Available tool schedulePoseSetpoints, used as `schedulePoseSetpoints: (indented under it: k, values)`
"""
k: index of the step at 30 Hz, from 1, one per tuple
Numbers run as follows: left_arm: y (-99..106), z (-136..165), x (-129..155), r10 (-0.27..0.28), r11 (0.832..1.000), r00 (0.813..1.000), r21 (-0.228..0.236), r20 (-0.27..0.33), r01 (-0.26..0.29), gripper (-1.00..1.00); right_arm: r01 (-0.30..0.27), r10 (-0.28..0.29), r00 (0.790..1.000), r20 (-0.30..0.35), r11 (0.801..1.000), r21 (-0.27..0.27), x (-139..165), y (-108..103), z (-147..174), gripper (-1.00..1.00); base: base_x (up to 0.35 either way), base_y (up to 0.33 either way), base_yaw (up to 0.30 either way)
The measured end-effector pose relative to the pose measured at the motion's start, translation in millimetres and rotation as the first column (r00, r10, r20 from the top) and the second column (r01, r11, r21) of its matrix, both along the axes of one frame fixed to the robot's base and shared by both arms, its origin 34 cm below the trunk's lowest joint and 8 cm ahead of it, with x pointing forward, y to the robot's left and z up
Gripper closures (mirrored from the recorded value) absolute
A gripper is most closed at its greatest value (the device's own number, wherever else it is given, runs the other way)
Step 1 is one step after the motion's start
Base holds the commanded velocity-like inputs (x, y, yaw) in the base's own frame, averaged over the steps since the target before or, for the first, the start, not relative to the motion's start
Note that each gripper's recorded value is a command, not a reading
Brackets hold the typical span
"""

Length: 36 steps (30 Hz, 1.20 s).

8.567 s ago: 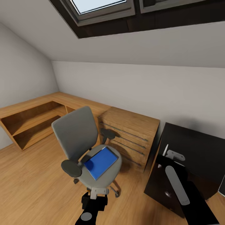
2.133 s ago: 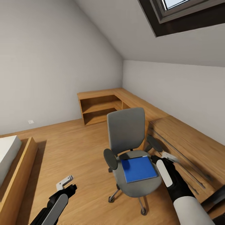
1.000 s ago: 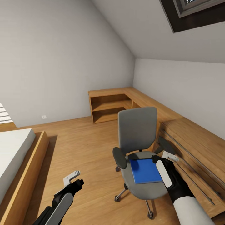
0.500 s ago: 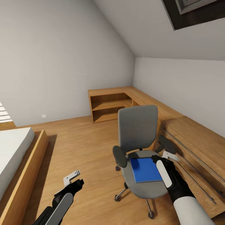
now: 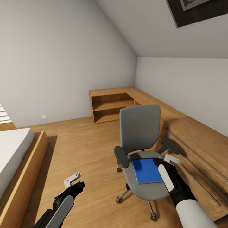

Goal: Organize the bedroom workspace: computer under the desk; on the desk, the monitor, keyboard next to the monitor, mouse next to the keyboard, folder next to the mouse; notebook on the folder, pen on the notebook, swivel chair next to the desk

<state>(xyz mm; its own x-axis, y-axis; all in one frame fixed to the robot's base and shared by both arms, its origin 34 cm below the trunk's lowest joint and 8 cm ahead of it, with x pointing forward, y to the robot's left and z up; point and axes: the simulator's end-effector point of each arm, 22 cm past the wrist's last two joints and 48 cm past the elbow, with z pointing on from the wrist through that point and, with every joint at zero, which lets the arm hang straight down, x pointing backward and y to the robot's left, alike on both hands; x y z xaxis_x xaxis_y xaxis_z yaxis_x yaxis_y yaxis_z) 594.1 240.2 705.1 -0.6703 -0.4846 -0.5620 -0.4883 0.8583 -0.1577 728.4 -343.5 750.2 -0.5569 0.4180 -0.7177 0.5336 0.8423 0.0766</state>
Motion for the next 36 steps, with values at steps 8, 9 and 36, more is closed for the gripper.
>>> schedulePoseSetpoints:
  k: [8,9,36]
  values:
    - [0.3,-12.9,-0.2,0.000,1.000,1.000,0.001,0.000,0.000,-1.00,-0.038,0.040,0.997,0.063,0.999,-0.034,5.0,0.1,-47.1,-1.00,0.000,0.000,0.000]
    - [0.3,-14.5,-0.2,0.000,1.000,1.000,0.001,0.000,0.000,-1.00,-0.031,0.035,0.995,0.089,0.998,-0.046,13.3,-1.9,-44.8,-1.00,0.000,0.000,0.000]
    - [-21.3,2.4,-19.3,-0.073,0.997,0.989,0.024,0.125,0.070,-1.00,-0.018,0.039,0.979,0.200,0.994,-0.104,52.5,-7.8,-64.8,-1.00,0.000,0.000,0.000]
